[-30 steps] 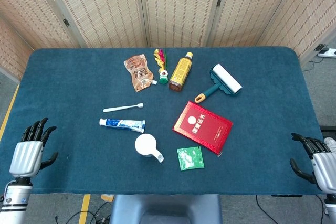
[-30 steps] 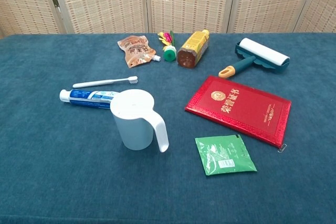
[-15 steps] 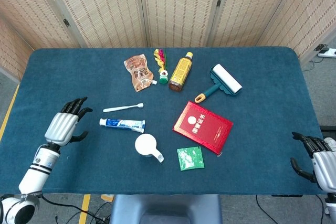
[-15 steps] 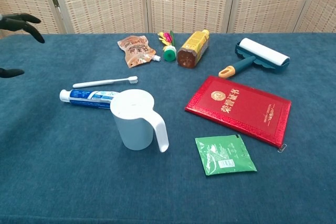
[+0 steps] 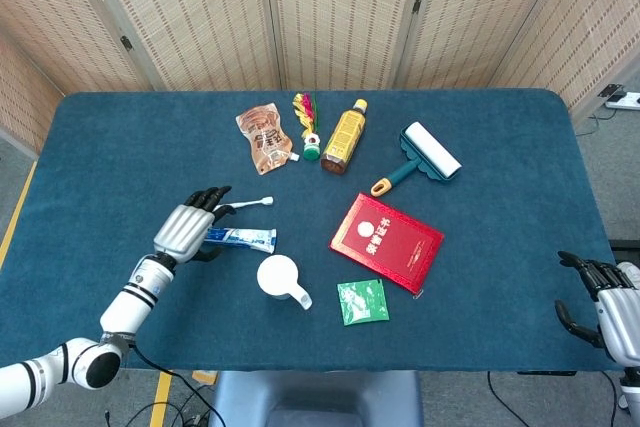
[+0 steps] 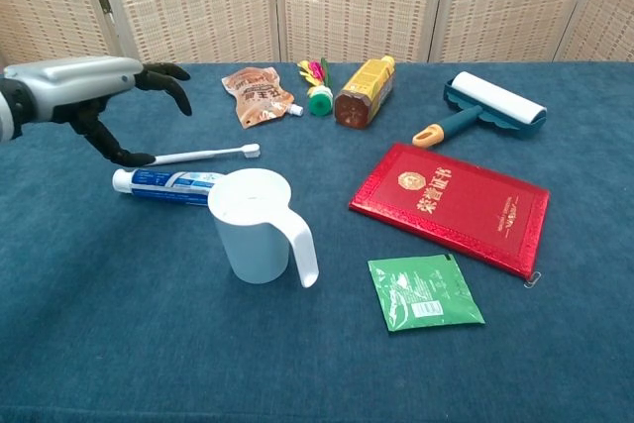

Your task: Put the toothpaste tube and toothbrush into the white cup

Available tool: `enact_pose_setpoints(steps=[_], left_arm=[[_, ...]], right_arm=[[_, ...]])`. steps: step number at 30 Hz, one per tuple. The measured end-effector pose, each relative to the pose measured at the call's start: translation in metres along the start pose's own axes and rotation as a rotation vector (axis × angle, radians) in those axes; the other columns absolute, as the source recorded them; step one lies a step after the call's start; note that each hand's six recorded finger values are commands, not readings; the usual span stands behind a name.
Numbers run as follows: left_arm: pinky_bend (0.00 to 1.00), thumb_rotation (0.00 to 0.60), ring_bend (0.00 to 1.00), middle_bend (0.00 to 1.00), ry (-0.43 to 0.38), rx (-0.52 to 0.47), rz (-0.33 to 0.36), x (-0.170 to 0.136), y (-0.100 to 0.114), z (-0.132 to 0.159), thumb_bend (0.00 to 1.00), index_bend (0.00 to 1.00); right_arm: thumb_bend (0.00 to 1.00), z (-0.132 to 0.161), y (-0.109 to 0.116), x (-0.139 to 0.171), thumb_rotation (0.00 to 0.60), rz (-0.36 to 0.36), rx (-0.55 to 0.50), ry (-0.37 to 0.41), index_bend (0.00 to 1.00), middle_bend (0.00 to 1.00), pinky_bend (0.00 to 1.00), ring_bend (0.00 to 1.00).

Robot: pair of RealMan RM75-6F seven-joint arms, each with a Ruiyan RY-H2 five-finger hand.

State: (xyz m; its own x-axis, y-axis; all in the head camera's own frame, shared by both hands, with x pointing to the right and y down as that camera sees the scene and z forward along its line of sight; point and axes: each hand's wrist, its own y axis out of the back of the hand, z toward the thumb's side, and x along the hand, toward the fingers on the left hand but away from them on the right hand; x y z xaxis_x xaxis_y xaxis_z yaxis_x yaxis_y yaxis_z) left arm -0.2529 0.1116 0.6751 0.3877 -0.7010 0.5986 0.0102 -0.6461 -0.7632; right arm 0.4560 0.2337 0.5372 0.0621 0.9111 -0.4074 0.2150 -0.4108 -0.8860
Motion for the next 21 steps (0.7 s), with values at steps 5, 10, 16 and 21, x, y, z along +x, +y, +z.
enact_pose_setpoints(steps=[5,10,16,21], left_arm=[[0.14,0.6,0.0,0.05,-0.012,0.024,-0.028,0.014,-0.01,0.014,0.34,0.29],[0.14,0.6,0.0,0.05,0.001,0.032,-0.063,0.029,-0.022,0.023,0.34,0.3],[0.14,0.6,0.0,0.05,0.039,0.063,-0.099,0.043,-0.034,0.026,0.34,0.3],[0.14,0.6,0.0,0.05,0.094,0.071,-0.14,0.049,-0.045,0.022,0.34,0.3]], right_arm=[[0.31,0.0,0.0,-0.001,0.6,0.003,-0.004,0.003,0.17,0.28,0.24,0.24],[0.31,0.0,-0.002,-0.002,0.6,0.011,-0.004,0.005,0.17,0.28,0.24,0.24],[0.31,-0.002,-0.002,-0.002,0.6,0.012,-0.005,0.002,0.17,0.28,0.24,0.24],[0.31,-0.005,-0.002,-0.001,0.6,0.013,-0.006,-0.009,0.17,0.28,0.24,0.24]])
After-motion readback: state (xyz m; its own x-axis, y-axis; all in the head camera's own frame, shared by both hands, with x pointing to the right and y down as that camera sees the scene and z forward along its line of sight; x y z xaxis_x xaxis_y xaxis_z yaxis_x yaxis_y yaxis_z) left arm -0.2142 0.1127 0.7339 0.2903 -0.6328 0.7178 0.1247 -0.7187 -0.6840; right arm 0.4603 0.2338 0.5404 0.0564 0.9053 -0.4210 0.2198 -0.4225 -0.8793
